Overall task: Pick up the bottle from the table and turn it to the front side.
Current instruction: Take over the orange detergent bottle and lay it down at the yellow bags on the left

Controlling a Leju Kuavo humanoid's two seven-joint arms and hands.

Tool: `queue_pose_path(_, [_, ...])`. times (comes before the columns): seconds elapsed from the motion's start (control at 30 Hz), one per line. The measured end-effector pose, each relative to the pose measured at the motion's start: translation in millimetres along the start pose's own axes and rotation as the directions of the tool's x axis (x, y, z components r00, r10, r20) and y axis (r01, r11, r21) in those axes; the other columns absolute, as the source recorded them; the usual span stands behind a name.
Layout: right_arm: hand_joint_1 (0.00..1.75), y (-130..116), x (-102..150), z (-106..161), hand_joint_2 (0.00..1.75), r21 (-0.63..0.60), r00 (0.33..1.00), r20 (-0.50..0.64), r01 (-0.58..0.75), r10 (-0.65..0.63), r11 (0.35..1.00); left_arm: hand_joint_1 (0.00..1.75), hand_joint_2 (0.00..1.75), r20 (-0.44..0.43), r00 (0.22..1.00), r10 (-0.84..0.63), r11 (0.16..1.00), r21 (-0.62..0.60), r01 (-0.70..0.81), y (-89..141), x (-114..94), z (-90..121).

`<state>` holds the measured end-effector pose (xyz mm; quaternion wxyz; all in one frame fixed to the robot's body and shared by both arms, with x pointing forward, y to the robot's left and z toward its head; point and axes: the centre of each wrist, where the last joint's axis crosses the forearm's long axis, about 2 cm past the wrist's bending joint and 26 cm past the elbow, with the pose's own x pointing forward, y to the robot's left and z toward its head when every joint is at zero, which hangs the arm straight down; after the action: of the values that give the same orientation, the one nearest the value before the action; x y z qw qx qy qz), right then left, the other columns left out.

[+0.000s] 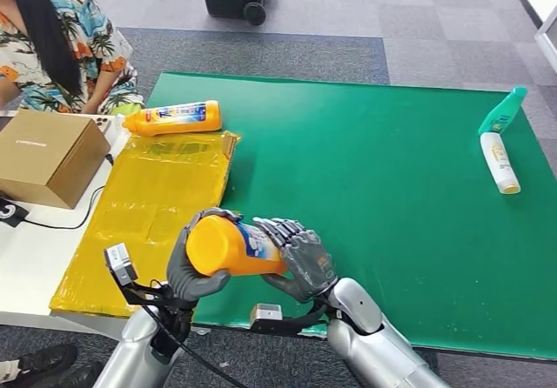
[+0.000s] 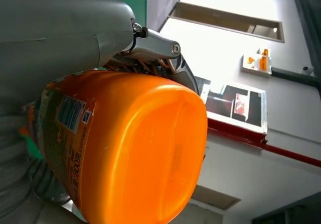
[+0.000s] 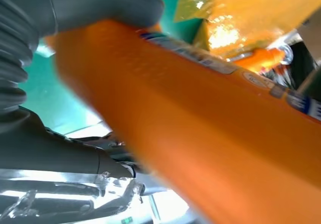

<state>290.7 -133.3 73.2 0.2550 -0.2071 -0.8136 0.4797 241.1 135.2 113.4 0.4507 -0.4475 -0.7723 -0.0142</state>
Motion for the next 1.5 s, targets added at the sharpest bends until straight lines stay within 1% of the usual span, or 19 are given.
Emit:
queue_pose_path(0.1, [0.00, 0, 8, -1, 1.75, -0.066, 0.999, -0.007, 0.044, -0.045, 0.997, 1.75, 1.75, 0.027, 0.995, -0.092, 0.996, 0.015, 0.091, 1, 7, -9])
queue_pose_path(0.23, [0.00, -4, 18, -9, 1.75, -0.193, 0.990, -0.039, 0.125, -0.135, 0.973, 1.75, 1.75, 0.100, 0.961, -0.259, 0.965, 0.066, 0.253, 2, 23, -26])
queue_pose_path(0.33, [0.00, -7, 24, -12, 1.75, -0.273, 0.979, -0.073, 0.162, -0.189, 0.948, 1.75, 1.75, 0.169, 0.911, -0.375, 0.926, 0.112, 0.361, 3, 41, -34])
queue_pose_path(0.47, [0.00, -12, 24, -15, 1.75, -0.343, 0.969, -0.106, 0.173, -0.221, 0.923, 1.75, 1.75, 0.245, 0.828, -0.505, 0.863, 0.160, 0.479, 4, 63, -39])
queue_pose_path(0.53, [0.00, -13, 23, -16, 1.75, -0.363, 0.965, -0.122, 0.173, -0.231, 0.915, 1.75, 1.75, 0.265, 0.782, -0.564, 0.826, 0.181, 0.534, 5, 74, -41])
queue_pose_path(0.6, [0.00, -14, 23, -16, 1.75, -0.377, 0.963, -0.133, 0.172, -0.236, 0.910, 1.75, 1.75, 0.262, 0.744, -0.615, 0.789, 0.194, 0.583, 7, 82, -42])
queue_pose_path(0.67, [0.00, -14, 23, -16, 1.75, -0.388, 0.960, -0.143, 0.169, -0.240, 0.906, 1.75, 1.75, 0.222, 0.707, -0.671, 0.741, 0.195, 0.642, 10, 88, -42])
queue_pose_path(0.77, [0.00, -13, 23, -14, 1.75, -0.399, 0.956, -0.162, 0.164, -0.246, 0.902, 1.75, 1.75, 0.139, 0.653, -0.744, 0.668, 0.176, 0.724, 16, 93, -39])
queue_pose_path(0.87, [0.00, -14, 22, -13, 1.75, -0.406, 0.951, -0.182, 0.158, -0.249, 0.900, 1.75, 1.75, 0.083, 0.612, -0.786, 0.617, 0.156, 0.771, 22, 96, -35])
queue_pose_path(0.93, [0.00, -14, 21, -13, 1.75, -0.410, 0.949, -0.192, 0.155, -0.251, 0.899, 1.75, 1.75, 0.060, 0.596, -0.801, 0.598, 0.145, 0.789, 25, 97, -32])
queue_pose_path(1.07, [0.00, -15, 21, -13, 1.75, -0.415, 0.946, -0.200, 0.154, -0.255, 0.897, 1.75, 1.75, 0.042, 0.580, -0.813, 0.580, 0.130, 0.804, 29, 98, -29])
queue_pose_path(1.13, [0.00, -15, 21, -14, 1.75, -0.415, 0.946, -0.201, 0.153, -0.254, 0.897, 1.75, 1.75, 0.015, 0.558, -0.830, 0.556, 0.115, 0.823, 30, 99, -28])
queue_pose_path(1.2, [0.00, -15, 20, -14, 1.75, -0.415, 0.945, -0.206, 0.150, -0.253, 0.898, 1.75, 1.75, -0.040, 0.496, -0.867, 0.492, 0.083, 0.867, 32, 98, -25])
queue_pose_path(1.3, [0.00, -16, 20, -14, 1.75, -0.416, 0.943, -0.218, 0.142, -0.250, 0.898, 1.75, 1.75, -0.140, 0.342, -0.929, 0.342, 0.025, 0.939, 37, 95, -19])
queue_pose_path(1.37, [0.00, -17, 20, -14, 1.75, -0.417, 0.942, -0.226, 0.138, -0.249, 0.898, 1.75, 1.75, -0.201, 0.258, -0.945, 0.266, -0.008, 0.964, 41, 91, -14])
queue_pose_path(1.5, [0.00, -18, 20, -14, 1.75, -0.417, 0.939, -0.239, 0.131, -0.248, 0.899, 1.75, 1.75, -0.332, 0.140, -0.933, 0.185, -0.105, 0.977, 51, 81, -3])
